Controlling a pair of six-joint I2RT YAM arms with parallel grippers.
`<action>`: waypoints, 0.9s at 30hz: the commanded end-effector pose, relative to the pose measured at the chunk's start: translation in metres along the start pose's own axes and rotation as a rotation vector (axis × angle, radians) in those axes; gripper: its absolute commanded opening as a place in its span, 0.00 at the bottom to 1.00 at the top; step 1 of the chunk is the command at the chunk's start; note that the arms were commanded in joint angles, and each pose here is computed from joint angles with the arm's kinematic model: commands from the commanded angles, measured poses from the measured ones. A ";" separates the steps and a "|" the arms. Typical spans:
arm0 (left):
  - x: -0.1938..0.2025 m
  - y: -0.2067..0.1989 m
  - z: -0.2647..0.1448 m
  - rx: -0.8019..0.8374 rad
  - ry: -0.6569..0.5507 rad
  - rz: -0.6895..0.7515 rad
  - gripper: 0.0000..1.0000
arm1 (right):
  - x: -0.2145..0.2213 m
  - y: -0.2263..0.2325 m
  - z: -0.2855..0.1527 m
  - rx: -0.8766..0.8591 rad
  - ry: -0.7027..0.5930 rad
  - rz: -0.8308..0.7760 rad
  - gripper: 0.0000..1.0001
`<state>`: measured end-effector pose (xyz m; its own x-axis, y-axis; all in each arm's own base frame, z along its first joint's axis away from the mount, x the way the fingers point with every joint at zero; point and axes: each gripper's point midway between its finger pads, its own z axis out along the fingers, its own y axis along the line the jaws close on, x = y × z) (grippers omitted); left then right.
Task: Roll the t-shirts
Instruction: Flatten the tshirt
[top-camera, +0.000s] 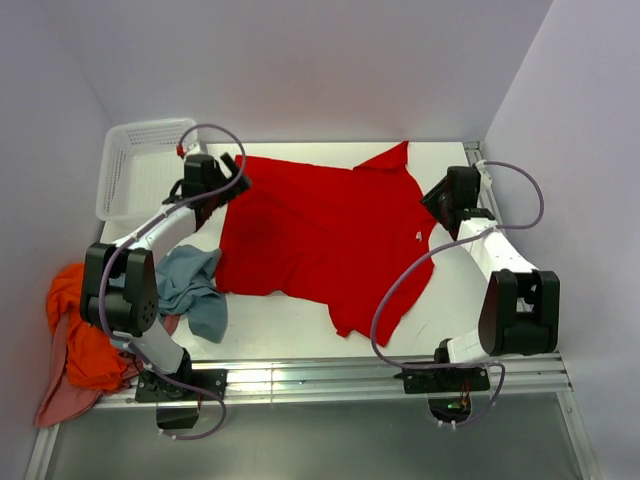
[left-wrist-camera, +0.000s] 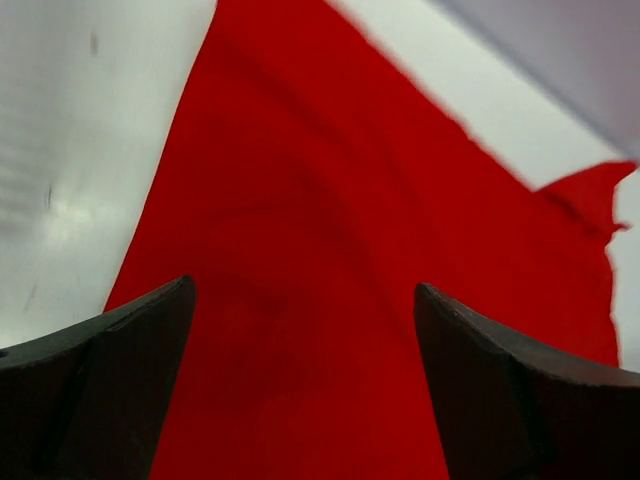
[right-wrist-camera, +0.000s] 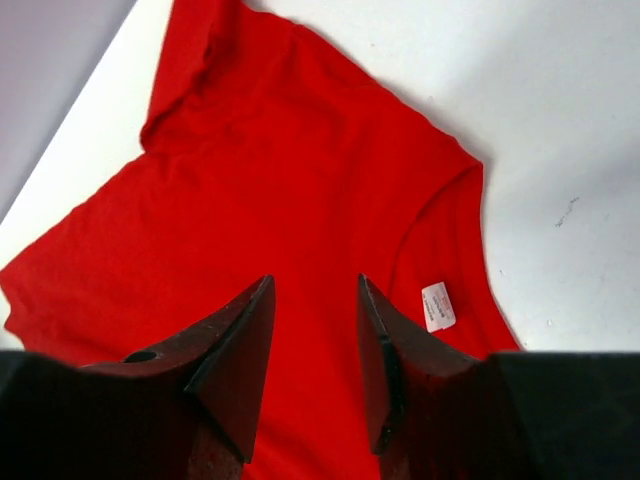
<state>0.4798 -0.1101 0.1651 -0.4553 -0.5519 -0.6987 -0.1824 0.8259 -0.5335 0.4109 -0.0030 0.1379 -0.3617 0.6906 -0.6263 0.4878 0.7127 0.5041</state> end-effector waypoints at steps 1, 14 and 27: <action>0.027 -0.003 -0.007 0.052 0.056 -0.024 0.95 | 0.005 -0.009 0.013 0.051 -0.004 0.027 0.45; 0.073 0.021 -0.006 -0.007 0.156 0.013 0.95 | 0.030 -0.044 0.085 0.299 0.096 0.078 0.26; 0.082 0.028 -0.016 -0.021 0.176 0.001 0.95 | 0.012 -0.073 0.111 0.364 0.183 0.143 0.07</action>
<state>0.4241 -0.1288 0.0839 -0.6254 -0.5123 -0.5886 -0.2225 0.8401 -0.4947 0.4562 -0.0510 0.0305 -0.3797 0.8030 -0.4594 0.7713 0.5490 0.3220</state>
